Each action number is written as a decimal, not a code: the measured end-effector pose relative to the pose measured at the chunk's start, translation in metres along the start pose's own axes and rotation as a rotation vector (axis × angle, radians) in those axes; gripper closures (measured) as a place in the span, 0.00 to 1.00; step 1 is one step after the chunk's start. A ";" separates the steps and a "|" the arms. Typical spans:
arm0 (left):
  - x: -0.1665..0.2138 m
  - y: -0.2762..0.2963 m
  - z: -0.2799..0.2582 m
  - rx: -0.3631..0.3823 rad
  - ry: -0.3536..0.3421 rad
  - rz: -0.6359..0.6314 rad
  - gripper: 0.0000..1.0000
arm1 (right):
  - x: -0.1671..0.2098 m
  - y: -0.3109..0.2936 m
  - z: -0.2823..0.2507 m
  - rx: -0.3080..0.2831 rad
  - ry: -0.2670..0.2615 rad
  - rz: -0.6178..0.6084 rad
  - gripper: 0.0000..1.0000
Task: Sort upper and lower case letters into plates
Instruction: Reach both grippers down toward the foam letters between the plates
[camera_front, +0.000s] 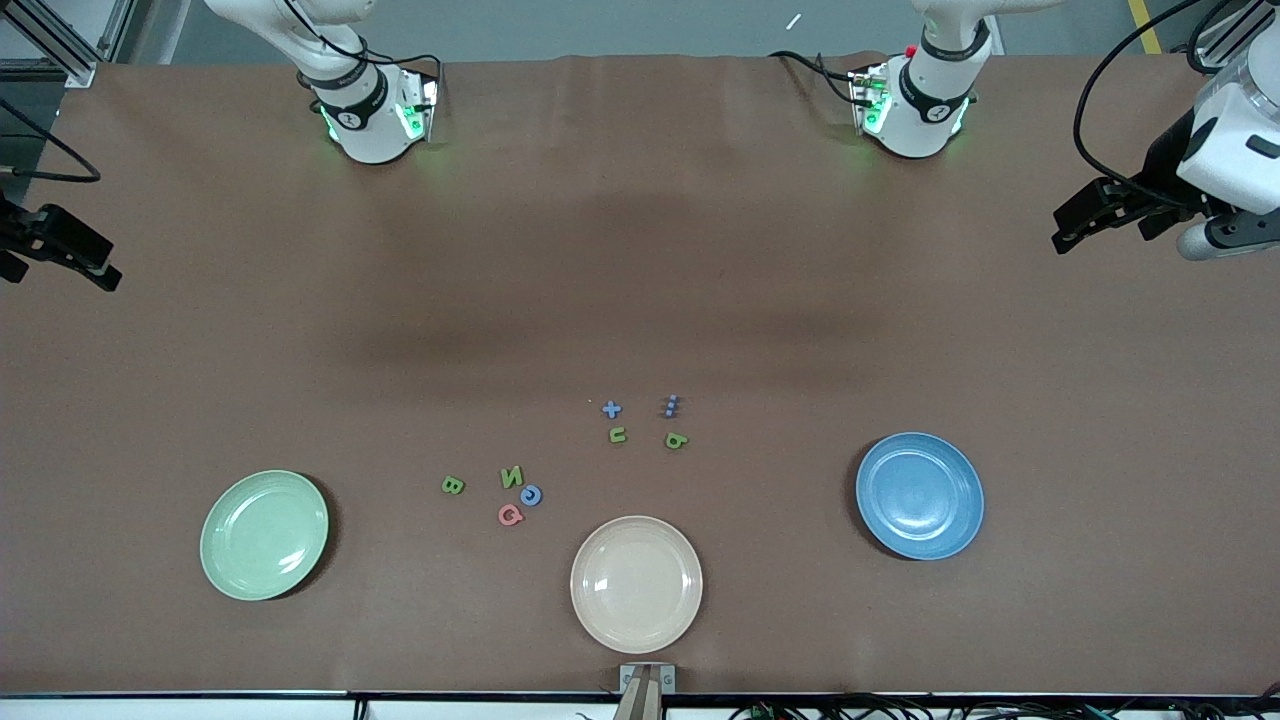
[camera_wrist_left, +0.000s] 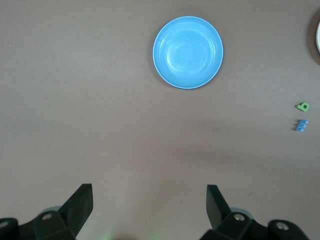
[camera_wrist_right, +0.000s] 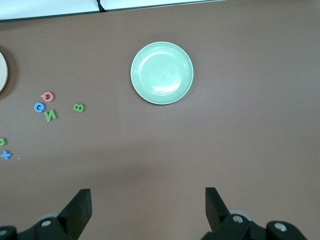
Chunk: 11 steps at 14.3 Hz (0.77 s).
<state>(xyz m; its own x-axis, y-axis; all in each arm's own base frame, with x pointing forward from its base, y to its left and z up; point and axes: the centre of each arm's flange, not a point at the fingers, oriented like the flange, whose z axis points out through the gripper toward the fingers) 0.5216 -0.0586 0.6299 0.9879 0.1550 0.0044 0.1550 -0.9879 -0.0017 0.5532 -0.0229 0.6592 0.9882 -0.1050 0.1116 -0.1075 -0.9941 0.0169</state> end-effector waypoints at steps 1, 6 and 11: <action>0.000 0.000 0.000 0.000 0.001 0.000 0.00 | 0.000 0.000 0.000 0.000 0.000 0.000 0.00; 0.006 0.009 0.008 0.000 -0.013 0.017 0.00 | 0.000 0.000 0.000 0.000 0.000 -0.002 0.00; 0.048 0.103 0.114 -0.028 -0.052 0.132 0.00 | 0.010 -0.016 0.028 0.008 -0.039 -0.034 0.00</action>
<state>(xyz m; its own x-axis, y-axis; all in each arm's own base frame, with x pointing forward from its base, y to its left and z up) 0.5855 -0.1526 0.5163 0.9987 0.0232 -0.0458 0.0245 -0.9993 0.0295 0.5674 -0.0085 0.6322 0.9948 -0.0723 0.0723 -0.0734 -0.9972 0.0118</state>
